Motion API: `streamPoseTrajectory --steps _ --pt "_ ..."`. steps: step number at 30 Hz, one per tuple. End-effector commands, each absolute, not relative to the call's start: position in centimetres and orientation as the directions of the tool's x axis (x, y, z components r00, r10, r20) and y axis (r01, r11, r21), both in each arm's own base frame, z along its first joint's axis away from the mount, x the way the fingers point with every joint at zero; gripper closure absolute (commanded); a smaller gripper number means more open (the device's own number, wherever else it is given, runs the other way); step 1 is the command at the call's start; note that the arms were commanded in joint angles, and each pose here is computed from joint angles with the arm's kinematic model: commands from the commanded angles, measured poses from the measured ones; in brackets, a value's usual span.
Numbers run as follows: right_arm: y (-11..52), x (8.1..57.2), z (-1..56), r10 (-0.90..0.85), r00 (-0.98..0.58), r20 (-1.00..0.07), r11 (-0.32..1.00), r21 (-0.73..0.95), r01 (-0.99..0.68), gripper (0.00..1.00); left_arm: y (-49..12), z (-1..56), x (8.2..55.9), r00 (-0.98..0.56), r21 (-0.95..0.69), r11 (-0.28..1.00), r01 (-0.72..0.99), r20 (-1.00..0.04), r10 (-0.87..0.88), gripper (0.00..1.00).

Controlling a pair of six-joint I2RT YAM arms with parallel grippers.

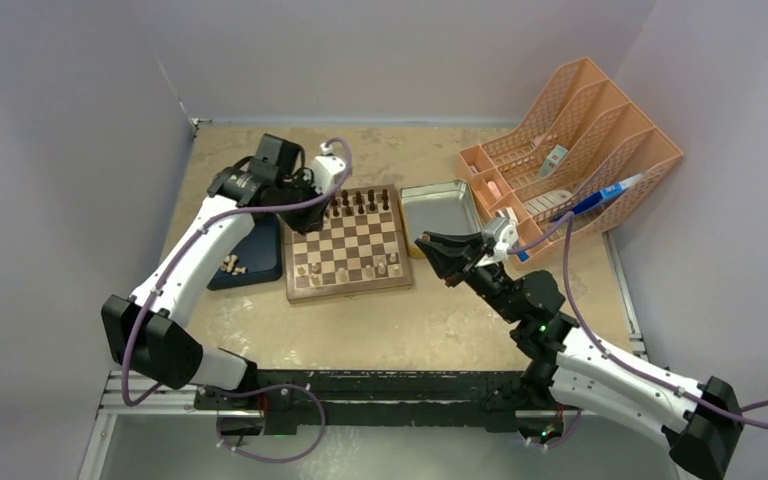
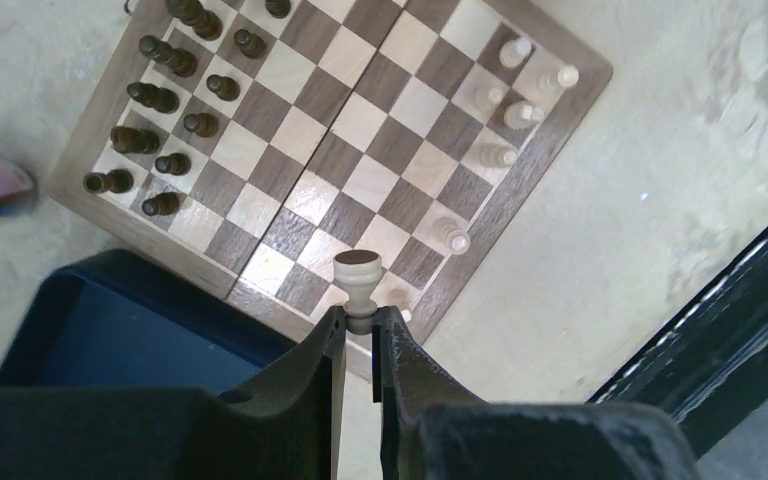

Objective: Set up the chess pieces on the board
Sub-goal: Place the chess piece on the chessboard.

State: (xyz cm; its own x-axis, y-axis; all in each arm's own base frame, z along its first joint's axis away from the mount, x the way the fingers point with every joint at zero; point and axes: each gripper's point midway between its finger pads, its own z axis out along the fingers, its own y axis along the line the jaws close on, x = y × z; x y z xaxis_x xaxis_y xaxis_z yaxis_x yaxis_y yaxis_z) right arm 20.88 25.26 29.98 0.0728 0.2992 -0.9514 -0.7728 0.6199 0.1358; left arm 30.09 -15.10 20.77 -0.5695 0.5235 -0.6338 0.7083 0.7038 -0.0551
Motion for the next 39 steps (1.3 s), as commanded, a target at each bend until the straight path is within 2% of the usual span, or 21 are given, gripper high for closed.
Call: streamPoseTrajectory --steps 1,5,9,14,20,25,30,33,39 --pt "24.0 20.8 30.6 0.27 0.081 -0.959 0.66 0.123 -0.741 0.92 -13.3 20.8 31.8 -0.468 0.166 0.63 0.759 -0.533 0.705 1.0" --pt "23.1 20.4 30.9 0.279 0.083 -0.957 0.667 0.131 -0.733 0.92 -11.0 18.4 30.9 -0.536 0.175 0.612 0.771 -0.341 0.772 1.0" --pt "22.7 20.1 31.2 0.302 0.08 -0.95 0.667 0.15 -0.73 0.91 -10.9 17.8 31.1 -0.489 0.197 0.56 0.804 -0.317 0.813 1.0" --pt "22.0 20.0 32.2 0.315 0.096 -0.944 0.676 0.152 -0.721 0.91 -9.9 15.5 30.3 -0.458 0.187 0.494 0.849 -0.205 0.865 1.0" --pt "21.3 19.7 33.3 0.343 0.114 -0.932 0.682 0.163 -0.713 0.91 -9.0 13.2 30.5 -0.47 0.176 0.48 0.86 -0.097 0.877 1.0" --pt "20.8 19.6 33.8 0.35 0.12 -0.929 0.69 0.169 -0.704 0.91 -9.9 11.9 31.1 -0.449 0.169 0.46 0.872 -0.102 0.888 1.0" --pt "20.3 19.5 34.2 0.352 0.139 -0.926 0.701 0.162 -0.695 0.9 -10.4 9.6 30.3 -0.457 0.112 0.458 0.882 -0.04 0.889 1.0" --pt "20.4 19.5 34.2 0.342 0.137 -0.93 0.7 0.155 -0.697 0.89 -11.7 9.3 30.6 -0.446 0.098 0.45 0.888 -0.061 0.893 0.96" --pt "20.0 19.4 34.5 0.347 0.144 -0.927 0.706 0.157 -0.691 0.89 -12.2 8.8 30.9 -0.447 0.1 0.448 0.889 -0.028 0.894 0.95"
